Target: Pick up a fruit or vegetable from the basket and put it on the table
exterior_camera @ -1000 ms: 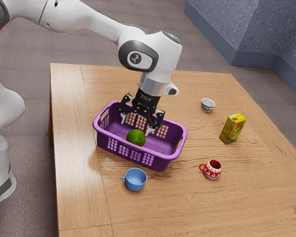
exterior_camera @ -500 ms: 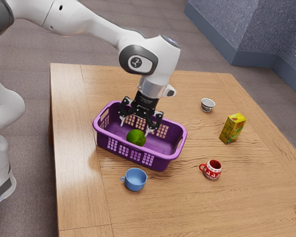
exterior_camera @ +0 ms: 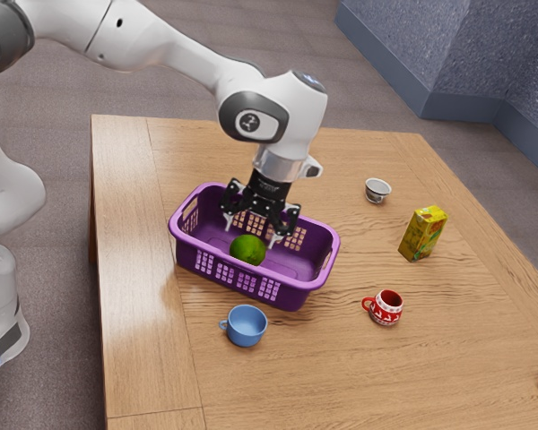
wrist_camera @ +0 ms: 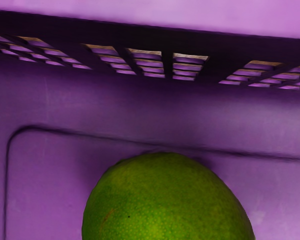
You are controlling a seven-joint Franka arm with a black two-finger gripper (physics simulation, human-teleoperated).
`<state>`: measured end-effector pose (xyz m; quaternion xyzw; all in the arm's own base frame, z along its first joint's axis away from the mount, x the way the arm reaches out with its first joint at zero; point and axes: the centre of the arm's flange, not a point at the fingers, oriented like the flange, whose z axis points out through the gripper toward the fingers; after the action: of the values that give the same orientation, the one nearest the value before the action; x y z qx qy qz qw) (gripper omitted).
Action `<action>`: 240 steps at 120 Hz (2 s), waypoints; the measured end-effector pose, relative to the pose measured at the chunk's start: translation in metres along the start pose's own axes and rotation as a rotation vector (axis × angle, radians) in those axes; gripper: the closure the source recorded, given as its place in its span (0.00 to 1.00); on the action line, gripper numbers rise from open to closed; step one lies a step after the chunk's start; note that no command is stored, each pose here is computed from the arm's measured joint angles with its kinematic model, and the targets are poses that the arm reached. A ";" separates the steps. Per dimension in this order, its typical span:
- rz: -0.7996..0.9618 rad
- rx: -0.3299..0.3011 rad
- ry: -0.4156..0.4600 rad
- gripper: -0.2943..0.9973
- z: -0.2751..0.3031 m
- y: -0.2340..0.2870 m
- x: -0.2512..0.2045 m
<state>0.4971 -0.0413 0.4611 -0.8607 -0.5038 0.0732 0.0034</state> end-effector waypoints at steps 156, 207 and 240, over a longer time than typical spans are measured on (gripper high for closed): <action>0.026 -0.060 -0.028 0.41 0.043 0.016 0.003; 0.066 -0.142 0.057 0.42 -0.071 0.026 0.004; -0.116 -0.080 0.055 0.42 -0.108 -0.054 0.120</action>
<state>0.5219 0.0973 0.5579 -0.8312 -0.5551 0.0290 -0.0132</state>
